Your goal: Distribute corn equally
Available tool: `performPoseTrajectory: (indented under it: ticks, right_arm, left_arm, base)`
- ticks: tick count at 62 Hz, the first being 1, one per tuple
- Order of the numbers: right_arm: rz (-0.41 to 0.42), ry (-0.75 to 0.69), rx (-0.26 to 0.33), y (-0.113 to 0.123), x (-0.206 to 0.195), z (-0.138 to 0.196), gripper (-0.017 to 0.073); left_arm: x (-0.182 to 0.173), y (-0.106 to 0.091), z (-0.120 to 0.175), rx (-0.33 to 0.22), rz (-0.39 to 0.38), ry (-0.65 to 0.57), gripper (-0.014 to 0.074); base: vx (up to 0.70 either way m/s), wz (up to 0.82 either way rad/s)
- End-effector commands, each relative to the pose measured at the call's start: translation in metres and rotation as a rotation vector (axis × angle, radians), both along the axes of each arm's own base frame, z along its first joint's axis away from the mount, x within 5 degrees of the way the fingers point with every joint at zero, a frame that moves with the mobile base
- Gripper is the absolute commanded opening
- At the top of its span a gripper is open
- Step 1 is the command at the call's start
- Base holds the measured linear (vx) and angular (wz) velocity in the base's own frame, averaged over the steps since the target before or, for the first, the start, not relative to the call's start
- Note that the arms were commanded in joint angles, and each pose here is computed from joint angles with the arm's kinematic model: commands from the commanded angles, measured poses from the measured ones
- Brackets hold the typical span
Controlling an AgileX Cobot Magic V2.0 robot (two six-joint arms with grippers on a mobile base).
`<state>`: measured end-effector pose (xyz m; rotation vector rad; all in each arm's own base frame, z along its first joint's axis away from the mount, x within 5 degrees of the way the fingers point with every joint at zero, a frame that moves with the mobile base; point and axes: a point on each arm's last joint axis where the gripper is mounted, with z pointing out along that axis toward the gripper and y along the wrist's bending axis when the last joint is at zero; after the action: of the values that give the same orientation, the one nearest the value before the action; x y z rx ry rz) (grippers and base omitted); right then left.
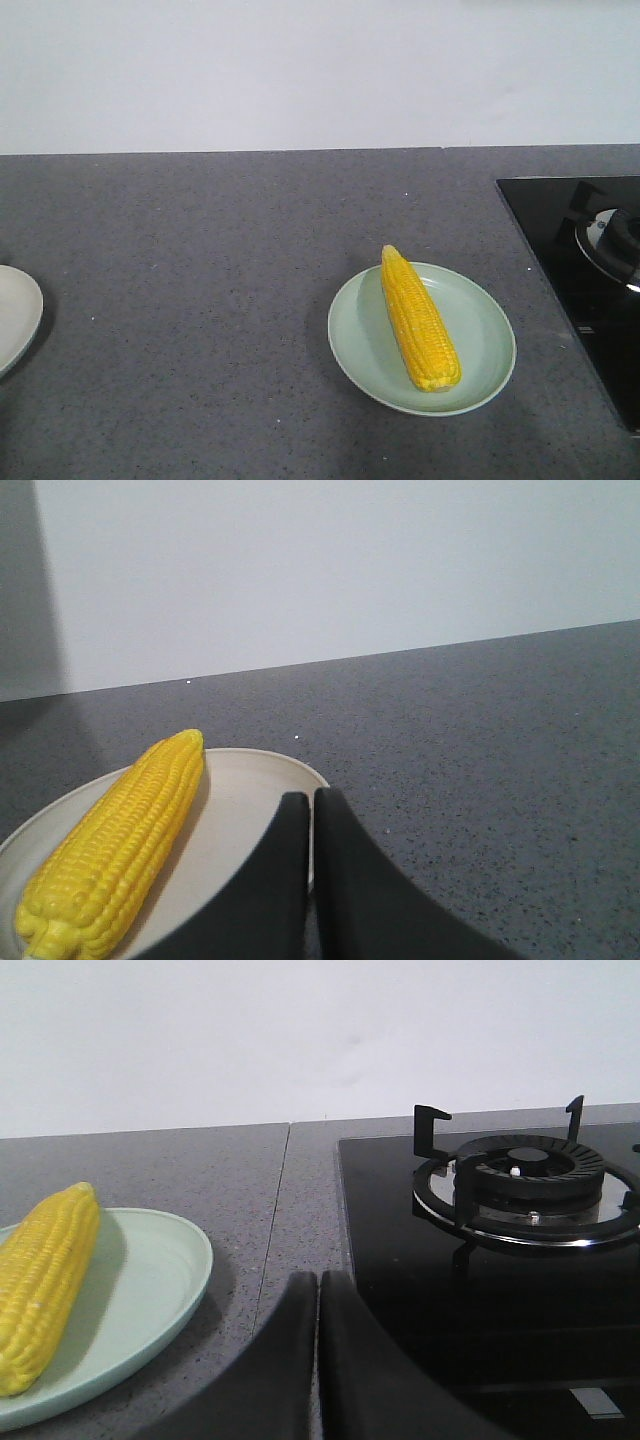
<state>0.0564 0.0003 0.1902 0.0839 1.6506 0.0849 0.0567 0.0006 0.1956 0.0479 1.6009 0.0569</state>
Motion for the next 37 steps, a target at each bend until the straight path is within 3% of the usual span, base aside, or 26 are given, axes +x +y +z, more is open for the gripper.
performPoseTrajectory:
  ticks: [1, 37]
  right_arm:
    - [-0.005, -0.080, -0.015, -0.0004, 0.0002, 0.0050, -0.0004]
    - [-0.005, -0.080, -0.015, -0.0004, 0.0002, 0.0050, -0.0004]
  left_arm:
    - [-0.0012, -0.0007, 0.0070, -0.012, -0.010, -0.093, -0.0007]
    - [-0.0012, -0.0007, 0.0070, -0.012, -0.010, -0.093, -0.0007]
  base:
    - [0.00, 0.00]
    - [0.00, 0.00]
